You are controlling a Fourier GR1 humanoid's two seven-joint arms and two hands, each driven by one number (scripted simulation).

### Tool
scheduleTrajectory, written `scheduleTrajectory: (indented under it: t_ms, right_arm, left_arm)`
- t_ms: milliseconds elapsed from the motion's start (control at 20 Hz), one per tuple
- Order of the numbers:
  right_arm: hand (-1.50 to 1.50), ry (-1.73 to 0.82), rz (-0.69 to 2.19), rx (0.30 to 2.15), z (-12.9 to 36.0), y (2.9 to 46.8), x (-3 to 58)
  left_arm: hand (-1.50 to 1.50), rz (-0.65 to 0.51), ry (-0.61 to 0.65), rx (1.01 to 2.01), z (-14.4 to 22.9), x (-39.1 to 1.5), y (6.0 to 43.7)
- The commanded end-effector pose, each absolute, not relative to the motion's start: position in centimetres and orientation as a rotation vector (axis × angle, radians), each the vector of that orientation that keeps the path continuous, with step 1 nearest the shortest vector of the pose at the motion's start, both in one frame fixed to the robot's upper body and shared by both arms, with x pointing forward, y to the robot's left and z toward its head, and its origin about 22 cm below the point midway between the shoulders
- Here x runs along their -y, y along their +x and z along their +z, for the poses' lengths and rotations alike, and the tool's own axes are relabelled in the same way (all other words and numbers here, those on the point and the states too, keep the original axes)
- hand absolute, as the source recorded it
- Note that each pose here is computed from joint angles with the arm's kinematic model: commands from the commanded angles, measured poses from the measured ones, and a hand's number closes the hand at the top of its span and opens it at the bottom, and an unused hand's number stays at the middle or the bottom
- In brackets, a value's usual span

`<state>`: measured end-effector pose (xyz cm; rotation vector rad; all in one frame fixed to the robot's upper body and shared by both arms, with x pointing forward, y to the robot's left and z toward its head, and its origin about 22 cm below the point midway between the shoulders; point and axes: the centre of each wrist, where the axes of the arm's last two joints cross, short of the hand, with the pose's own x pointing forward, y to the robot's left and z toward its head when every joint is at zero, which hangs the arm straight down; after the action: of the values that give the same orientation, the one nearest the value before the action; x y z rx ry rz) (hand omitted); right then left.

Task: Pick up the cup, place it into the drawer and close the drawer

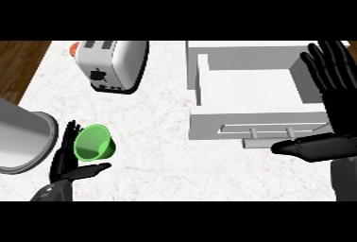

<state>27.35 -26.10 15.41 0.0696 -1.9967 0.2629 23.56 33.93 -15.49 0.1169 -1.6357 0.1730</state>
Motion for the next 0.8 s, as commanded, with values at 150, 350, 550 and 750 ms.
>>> scheduleTrajectory:
  t_ms: [150,350,550,750]
  right_arm:
    - [-1.50,0.074,0.291,1.991,15.9,26.6,26.7]
    - [-1.50,0.056,0.252,2.000,15.9,28.1,28.5]
    - [-1.50,0.026,0.279,1.996,15.2,28.3,26.6]
    - [-1.50,0.052,0.288,1.989,15.1,27.2,25.7]
  left_arm:
    - [-1.50,0.180,0.065,1.706,-16.2,-33.1,23.0]
    - [-1.50,0.187,-0.023,1.723,-14.8,-33.7,24.9]
    - [1.50,0.208,-0.201,1.729,-15.0,-31.3,25.8]
    - [1.50,0.134,0.048,1.907,-14.9,-31.0,26.0]
